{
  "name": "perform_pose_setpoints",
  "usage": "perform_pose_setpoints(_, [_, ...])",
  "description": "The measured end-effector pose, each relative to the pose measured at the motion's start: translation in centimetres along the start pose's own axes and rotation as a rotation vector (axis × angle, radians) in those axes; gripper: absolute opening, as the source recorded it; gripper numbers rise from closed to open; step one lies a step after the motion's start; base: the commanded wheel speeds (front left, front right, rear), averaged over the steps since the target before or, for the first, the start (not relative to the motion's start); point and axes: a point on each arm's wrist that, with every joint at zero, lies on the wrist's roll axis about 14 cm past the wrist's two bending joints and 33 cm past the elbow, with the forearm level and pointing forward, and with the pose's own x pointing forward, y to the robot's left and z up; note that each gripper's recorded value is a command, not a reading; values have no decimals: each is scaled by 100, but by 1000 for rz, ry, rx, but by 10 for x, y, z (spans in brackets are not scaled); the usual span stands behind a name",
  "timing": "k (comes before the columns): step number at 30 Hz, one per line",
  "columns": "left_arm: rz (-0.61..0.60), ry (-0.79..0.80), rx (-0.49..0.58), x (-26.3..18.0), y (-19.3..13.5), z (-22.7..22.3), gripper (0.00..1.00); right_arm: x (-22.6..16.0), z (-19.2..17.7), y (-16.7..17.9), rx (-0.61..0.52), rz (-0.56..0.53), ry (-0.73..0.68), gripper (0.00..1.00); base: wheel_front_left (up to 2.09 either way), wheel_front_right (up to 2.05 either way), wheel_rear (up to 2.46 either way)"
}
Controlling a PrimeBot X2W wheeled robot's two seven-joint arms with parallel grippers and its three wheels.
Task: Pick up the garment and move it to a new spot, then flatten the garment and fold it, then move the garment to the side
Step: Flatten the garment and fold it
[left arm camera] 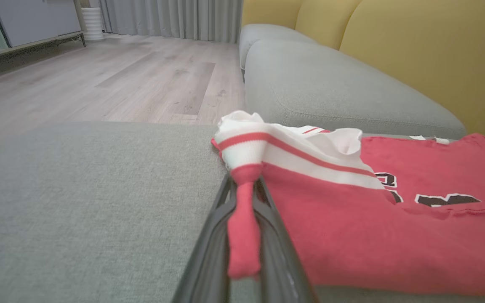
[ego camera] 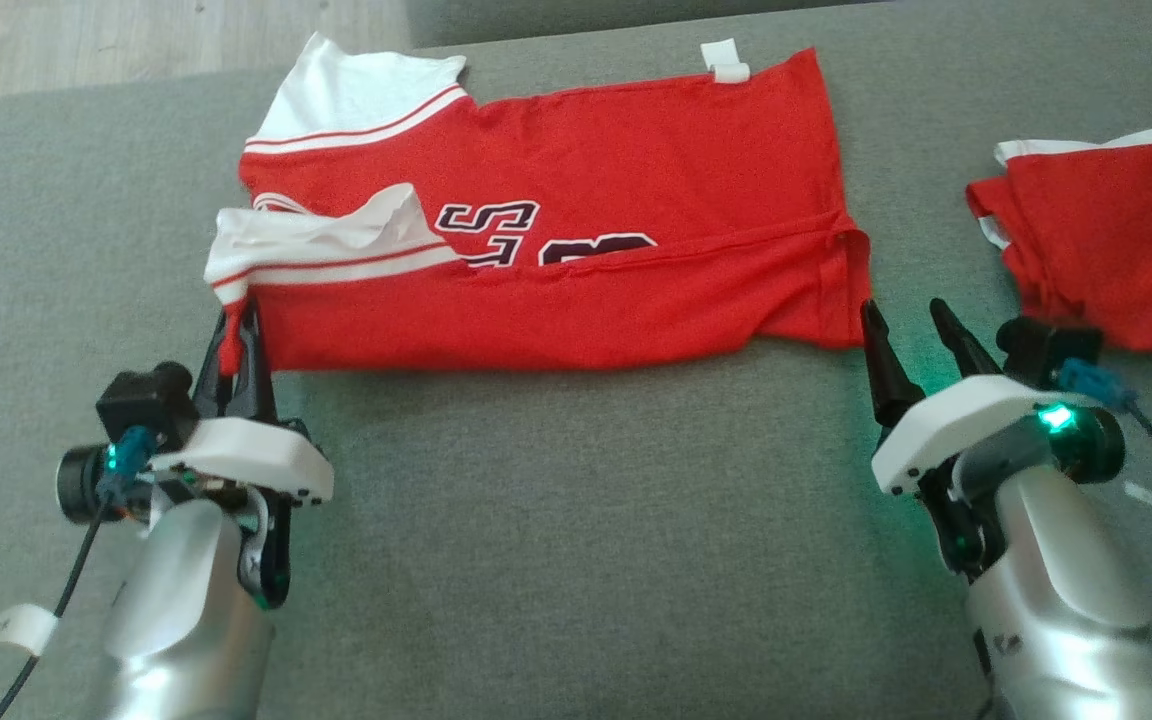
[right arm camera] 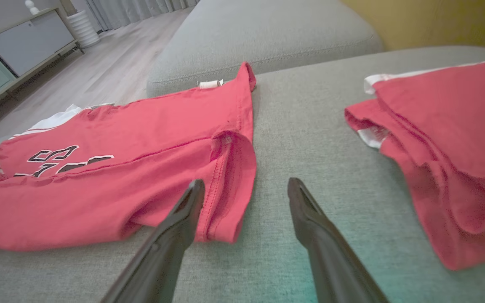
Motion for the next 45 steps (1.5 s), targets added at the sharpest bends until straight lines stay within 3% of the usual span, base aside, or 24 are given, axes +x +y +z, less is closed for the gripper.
perform_pose_setpoints(9, [3, -91, 2, 1, 4, 24, 0, 24, -26, 18, 154, 42, 173, 100, 0, 0, 0])
perform_pose_setpoints(19, [25, -99, 13, -1, 12, 24, 0, 42, -38, 31, 57, 78, 275, 100, 0, 0, 0])
perform_pose_setpoints(20, [23, -97, 14, -2, 12, 23, 0, 42, -38, 31, 31, 83, 279, 38, 0, 0, 0])
perform_pose_setpoints(21, [22, -95, 15, -2, 11, 23, 0, 42, -37, 31, 6, 86, 274, 0, 0, 0, 0])
perform_pose_setpoints(27, [19, -87, 12, -7, 10, 21, 0, 35, -28, 24, -80, 69, 200, 0, 0, 0, 0])
perform_pose_setpoints(35, [28, -66, 15, -31, 15, 12, 0, 21, -4, 24, -108, 68, 125, 0, 0, 0, 0])
perform_pose_setpoints(45, [11, -37, 1, -80, 10, -2, 0, -35, -36, 23, -80, 99, 291, 0, 0, 0, 0])
